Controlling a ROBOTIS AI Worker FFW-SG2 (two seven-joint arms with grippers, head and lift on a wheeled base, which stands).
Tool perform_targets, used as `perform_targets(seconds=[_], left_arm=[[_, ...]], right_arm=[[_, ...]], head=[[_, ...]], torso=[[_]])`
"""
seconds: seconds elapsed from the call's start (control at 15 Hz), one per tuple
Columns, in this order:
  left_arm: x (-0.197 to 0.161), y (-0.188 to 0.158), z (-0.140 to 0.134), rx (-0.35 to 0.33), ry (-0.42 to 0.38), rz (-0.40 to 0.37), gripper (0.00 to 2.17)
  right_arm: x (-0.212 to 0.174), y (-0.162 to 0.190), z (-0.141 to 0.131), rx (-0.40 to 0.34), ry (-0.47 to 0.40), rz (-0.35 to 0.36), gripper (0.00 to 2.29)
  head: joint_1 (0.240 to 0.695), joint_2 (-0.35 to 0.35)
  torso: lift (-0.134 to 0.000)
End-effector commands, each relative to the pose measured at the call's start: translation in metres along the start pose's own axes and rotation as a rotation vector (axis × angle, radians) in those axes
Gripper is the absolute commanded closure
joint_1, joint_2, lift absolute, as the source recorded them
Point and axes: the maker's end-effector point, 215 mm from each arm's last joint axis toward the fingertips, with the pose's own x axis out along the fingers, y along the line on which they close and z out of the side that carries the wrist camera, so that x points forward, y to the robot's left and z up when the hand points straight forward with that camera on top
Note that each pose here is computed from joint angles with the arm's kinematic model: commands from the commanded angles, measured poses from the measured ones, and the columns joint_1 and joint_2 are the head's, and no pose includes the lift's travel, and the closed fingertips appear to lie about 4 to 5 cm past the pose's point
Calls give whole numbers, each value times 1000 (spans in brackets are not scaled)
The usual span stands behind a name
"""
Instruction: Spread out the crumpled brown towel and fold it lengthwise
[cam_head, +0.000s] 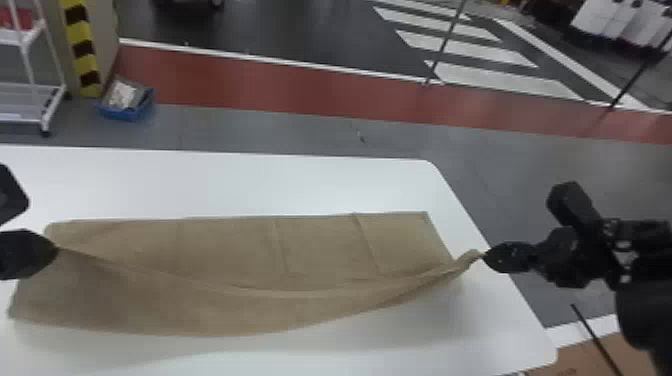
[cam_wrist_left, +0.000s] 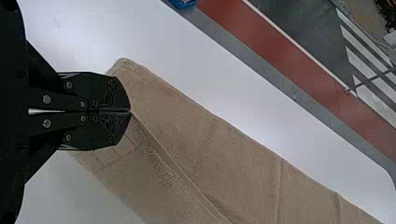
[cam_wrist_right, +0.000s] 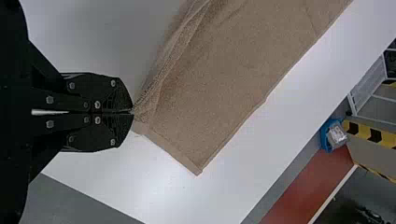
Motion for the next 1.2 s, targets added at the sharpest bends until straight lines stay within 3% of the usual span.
perform_targets(seconds=[0.0, 0.27, 0.6, 0.87, 1.13], left_arm=[[27, 22, 1, -21, 23, -5, 1730], [57, 51, -16, -50, 83, -4, 1730], [82, 66, -45, -65, 142, -8, 1730], [97, 70, -52, -39, 165, -28, 1730], [110, 77, -47, -3, 179, -56, 1730]], right_arm=[[15, -21, 6, 60, -3, 5, 1359], [39, -44, 11, 110, 23, 18, 1359], [60, -49, 53, 111, 18, 43, 1359], [69, -55, 81, 81, 34, 39, 1359], [80, -66, 90, 72, 85, 43, 1359]], head=[[695, -349], [695, -317], [695, -261], [695, -219], [695, -202]], torso=[[-120], [-120], [-120], [-120], [-120]])
